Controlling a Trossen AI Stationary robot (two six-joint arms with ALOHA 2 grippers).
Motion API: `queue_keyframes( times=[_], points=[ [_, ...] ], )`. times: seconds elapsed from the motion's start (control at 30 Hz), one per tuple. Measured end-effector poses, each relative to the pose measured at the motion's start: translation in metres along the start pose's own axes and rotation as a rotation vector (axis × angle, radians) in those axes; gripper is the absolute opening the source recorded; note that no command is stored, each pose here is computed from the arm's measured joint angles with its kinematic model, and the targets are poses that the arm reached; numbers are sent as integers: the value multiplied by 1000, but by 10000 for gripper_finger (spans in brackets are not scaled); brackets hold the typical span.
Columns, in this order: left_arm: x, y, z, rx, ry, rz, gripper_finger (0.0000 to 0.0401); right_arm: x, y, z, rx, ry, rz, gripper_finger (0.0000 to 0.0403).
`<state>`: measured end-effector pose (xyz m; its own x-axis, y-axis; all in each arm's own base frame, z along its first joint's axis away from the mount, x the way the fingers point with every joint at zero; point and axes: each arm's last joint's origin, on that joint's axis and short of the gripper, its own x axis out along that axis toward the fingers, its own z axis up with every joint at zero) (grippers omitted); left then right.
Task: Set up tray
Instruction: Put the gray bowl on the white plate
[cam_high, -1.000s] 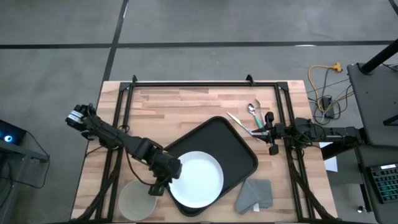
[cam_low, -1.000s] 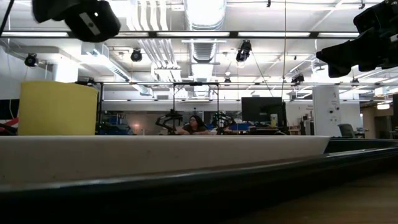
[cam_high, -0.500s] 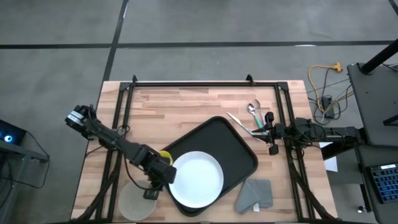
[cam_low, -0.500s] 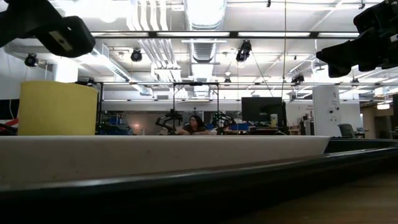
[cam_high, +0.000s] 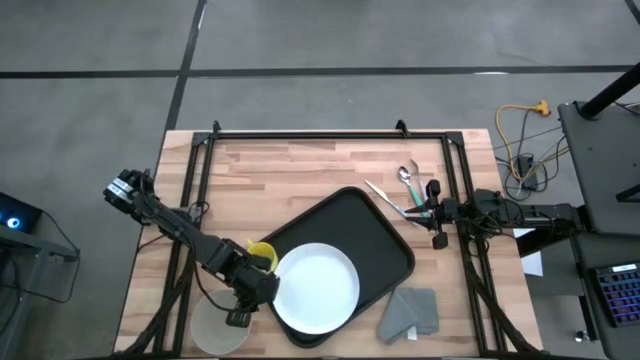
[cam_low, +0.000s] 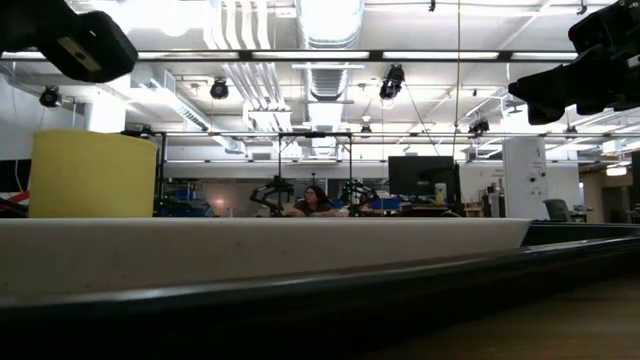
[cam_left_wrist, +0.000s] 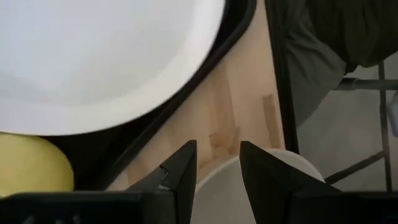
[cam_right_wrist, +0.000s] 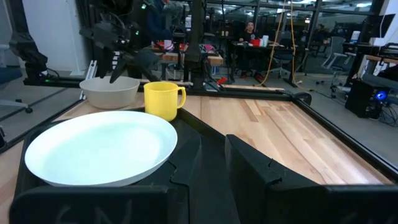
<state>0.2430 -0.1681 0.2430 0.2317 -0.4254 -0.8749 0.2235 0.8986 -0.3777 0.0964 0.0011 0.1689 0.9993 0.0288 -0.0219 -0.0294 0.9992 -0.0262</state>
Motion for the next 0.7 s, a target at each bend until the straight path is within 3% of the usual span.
queue_keyframes(
  times=[0.2, 0.37, 0.7],
  points=[
    [-1, -11, -5, -11, -2, -7, 107, 0, 0, 0, 0, 0, 0, 68],
    [-2, -15, -15, -112, -2, 8, 107, 0, 0, 0, 0, 0, 0, 68],
    [-3, -10, -40, -145, 13, 137, 106, 0, 0, 0, 0, 0, 0, 68]
  ],
)
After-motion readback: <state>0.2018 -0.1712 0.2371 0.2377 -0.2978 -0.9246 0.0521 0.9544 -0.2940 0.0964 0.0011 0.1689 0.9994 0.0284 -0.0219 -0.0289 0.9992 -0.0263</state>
